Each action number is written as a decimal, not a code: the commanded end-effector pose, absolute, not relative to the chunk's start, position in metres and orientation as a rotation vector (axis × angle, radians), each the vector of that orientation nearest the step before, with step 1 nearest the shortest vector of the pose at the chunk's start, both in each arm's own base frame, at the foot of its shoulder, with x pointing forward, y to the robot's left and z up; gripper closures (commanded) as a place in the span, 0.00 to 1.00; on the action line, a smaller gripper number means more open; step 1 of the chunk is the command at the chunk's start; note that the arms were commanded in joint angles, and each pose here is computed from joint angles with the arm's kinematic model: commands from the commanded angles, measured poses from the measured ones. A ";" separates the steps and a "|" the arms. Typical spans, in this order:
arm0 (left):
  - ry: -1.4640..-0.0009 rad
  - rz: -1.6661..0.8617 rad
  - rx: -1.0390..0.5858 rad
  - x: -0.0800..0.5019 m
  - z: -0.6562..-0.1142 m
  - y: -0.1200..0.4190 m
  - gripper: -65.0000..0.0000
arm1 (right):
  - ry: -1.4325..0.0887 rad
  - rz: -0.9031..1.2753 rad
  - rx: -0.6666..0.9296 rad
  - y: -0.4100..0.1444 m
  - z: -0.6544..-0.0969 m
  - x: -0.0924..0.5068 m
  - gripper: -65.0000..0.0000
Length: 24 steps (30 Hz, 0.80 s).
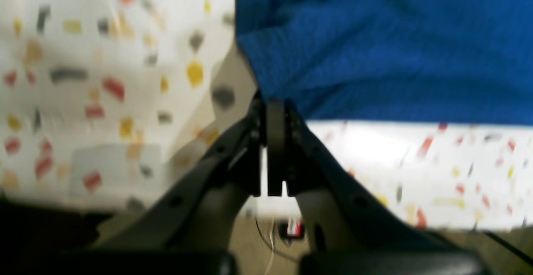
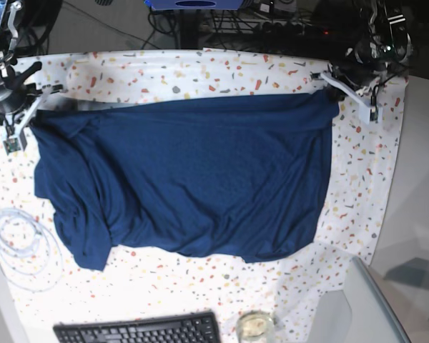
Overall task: Layout the t-shirt on the table in an organized manner, then fold the t-shirt properly
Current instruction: 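Pull the gripped shirt corner with the left gripper away from the right gripper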
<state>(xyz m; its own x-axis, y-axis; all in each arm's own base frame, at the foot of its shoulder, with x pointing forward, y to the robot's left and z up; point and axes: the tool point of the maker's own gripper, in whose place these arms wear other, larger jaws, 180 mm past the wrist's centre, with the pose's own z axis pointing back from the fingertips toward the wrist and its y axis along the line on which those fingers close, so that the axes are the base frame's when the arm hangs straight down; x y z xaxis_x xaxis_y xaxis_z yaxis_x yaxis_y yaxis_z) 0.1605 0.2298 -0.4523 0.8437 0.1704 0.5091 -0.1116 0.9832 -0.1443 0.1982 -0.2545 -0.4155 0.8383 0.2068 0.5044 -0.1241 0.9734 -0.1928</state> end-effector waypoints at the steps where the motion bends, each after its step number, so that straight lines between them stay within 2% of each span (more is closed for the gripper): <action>1: -0.578 0.134 -0.107 0.164 -0.443 0.231 1.00 | -0.579 0.181 -0.177 -0.260 -0.406 0.203 1.00; 12: -0.461 0.110 -0.095 0.123 -0.450 0.229 1.00 | -0.574 0.178 -0.176 -0.260 -0.407 0.201 1.00; 24: -0.486 0.102 -0.091 0.131 -0.444 0.229 1.00 | -0.553 0.178 -0.176 -0.261 -0.411 0.192 1.00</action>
